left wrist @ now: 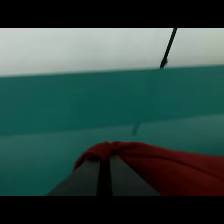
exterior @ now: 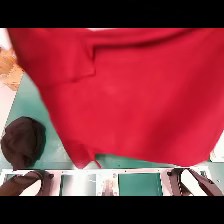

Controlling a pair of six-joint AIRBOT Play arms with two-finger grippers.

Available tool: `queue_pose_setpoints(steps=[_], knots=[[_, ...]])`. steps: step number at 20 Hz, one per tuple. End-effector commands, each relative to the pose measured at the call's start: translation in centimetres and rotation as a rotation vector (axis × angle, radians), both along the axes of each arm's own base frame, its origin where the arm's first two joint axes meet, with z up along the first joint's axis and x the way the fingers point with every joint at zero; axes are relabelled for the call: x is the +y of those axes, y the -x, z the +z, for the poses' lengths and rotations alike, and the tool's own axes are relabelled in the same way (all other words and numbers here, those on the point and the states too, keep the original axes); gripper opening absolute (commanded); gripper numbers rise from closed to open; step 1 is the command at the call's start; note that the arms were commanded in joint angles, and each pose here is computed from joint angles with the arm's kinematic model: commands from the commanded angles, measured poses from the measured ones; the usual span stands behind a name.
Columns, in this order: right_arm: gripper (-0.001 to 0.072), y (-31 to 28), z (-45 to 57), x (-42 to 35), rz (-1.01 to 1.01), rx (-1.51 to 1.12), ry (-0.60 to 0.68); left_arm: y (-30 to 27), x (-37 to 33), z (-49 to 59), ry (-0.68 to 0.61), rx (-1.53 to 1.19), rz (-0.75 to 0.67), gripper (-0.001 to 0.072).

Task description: Fold the shirts.

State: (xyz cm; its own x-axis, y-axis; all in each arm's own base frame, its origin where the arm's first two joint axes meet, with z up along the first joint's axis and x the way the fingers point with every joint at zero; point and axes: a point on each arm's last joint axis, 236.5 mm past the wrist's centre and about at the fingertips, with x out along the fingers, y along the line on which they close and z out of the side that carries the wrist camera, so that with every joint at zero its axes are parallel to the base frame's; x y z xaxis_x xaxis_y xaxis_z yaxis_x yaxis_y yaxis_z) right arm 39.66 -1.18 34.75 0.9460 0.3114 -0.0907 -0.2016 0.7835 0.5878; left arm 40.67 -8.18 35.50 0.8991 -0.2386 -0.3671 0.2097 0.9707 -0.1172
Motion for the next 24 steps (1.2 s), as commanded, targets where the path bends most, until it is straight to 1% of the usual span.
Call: queue_pose_setpoints(steps=[1, 4, 5, 7, 9, 10, 12, 14, 17, 19, 22, 24], knots=[[0.0012, -6.2, -16.7, 0.1, -0.053, 0.291, -0.004, -7.7, -1.0, -16.1, -0.078, 0.322, -0.025, 0.0027], [0.0012, -10.0, -29.5, -1.0, -0.053, 0.549, -0.076, -12.7, -1.1, -29.3, -0.105, 0.523, -0.019, 0.0026], [0.0012, -11.1, -32.9, -1.2, -0.04, 0.618, -0.096, -13.7, -0.7, -32.6, -0.078, 0.576, -0.006, 0.0026], [0.0012, -12.8, -37.1, -0.9, 0.023, 0.713, -0.147, -15.5, 0.8, -36.5, 0.056, 0.651, 0.034, 0.0026], [0.0012, -14.7, -38.4, -0.8, 0.091, 0.745, -0.212, -17.4, 3.2, -36.1, 0.242, 0.654, 0.075, 0.0025], [0.0012, -15.7, -38.2, -1.0, 0.115, 0.738, -0.239, -18.1, 4.3, -35.0, 0.306, 0.629, 0.069, 0.0025], [0.0013, -17.6, -36.9, -1.7, 0.136, 0.708, -0.291, -19.2, 6.3, -32.6, 0.414, 0.579, 0.065, 0.0026], [0.0012, -19.0, -34.9, -1.6, 0.17, 0.673, -0.301, -19.5, 7.2, -31.3, 0.469, 0.554, 0.056, 0.0026], [0.0012, -19.0, -32.7, -0.3, 0.25, 0.654, -0.278, -18.0, 6.2, -32.6, 0.447, 0.62, -0.011, 0.0026], [0.0013, -17.6, -32.4, -0.4, 0.311, 0.684, -0.255, -16.5, 5.5, -33.3, 0.424, 0.679, -0.06, 0.0026], [0.0012, -13.7, -34.6, -0.8, 0.392, 0.82, -0.192, -13.8, 5.4, -34.8, 0.364, 0.797, -0.102, 0.0027], [0.0012, -11.6, -36.4, -1.0, 0.42, 0.913, -0.144, -12.2, 4.9, -35.2, 0.356, 0.861, -0.137, 0.0027]])
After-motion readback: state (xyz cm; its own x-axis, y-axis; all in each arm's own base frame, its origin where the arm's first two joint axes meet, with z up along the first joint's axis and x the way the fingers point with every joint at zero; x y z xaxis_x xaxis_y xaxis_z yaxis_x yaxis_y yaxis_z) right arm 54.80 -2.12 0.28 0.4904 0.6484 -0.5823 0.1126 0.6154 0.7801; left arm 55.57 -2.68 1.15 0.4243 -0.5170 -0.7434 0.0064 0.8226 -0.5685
